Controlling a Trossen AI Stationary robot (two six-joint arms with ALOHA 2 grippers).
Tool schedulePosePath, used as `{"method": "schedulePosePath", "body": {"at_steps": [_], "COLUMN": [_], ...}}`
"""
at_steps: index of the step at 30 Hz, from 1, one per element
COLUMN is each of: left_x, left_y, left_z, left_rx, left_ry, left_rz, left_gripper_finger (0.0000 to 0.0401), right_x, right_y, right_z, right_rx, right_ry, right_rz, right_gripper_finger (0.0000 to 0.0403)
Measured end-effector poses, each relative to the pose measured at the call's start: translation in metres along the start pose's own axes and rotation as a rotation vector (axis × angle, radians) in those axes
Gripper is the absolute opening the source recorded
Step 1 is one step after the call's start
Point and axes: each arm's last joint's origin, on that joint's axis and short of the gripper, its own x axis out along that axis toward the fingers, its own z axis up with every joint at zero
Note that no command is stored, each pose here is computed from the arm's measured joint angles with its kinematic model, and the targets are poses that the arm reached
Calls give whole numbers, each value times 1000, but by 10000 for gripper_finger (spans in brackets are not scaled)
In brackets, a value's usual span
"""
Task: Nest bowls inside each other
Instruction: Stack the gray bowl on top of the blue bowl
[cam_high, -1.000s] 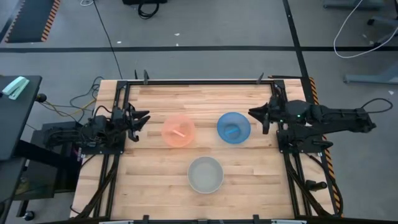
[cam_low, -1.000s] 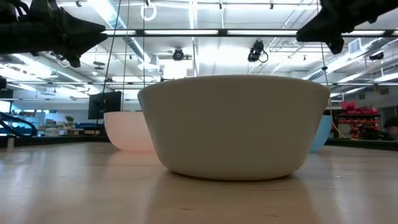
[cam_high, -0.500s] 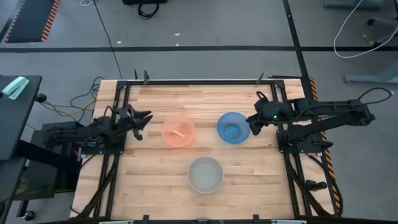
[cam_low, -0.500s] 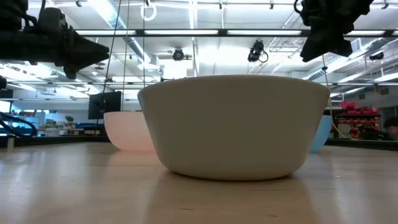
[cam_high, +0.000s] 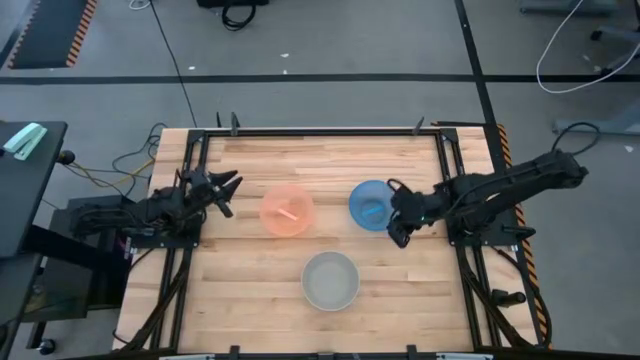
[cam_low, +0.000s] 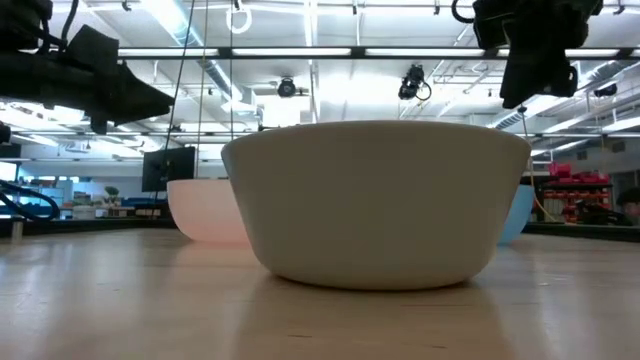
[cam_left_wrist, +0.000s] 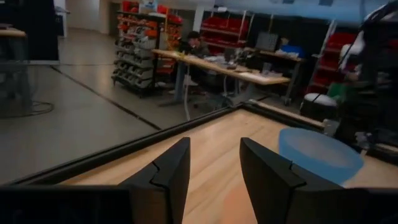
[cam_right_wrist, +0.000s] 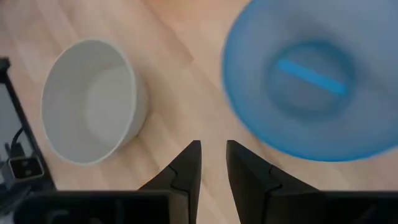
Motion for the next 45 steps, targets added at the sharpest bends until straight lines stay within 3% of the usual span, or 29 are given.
{"method": "schedulePosePath", "body": {"at_steps": [9, 17, 25, 29, 35, 45], "left_x": [-3, -4, -4, -4, -4, -4], "left_y": [5, 6, 6, 6, 6, 6], "left_z": [-1, -4, -4, -5, -5, -5], "left_rx": [-8, -28, -50, -48, -48, -47], "left_ry": [92, 124, 130, 131, 134, 138], "left_rz": [100, 112, 113, 113, 110, 102], "left_gripper_finger": [140, 148, 138, 141, 142, 138], "right_x": [39, 74, 83, 85, 102, 127], "right_y": [38, 46, 83, 99, 102, 94], "right_z": [-14, -24, -2, 12, 32, 34], "right_rx": [-79, -81, -174, -217, -238, -235], "right_ry": [82, 157, 136, 169, 212, 296], "right_rz": [122, 55, 83, 19, -59, -109], "right_gripper_finger": [83, 83, 83, 83, 83, 83]}}
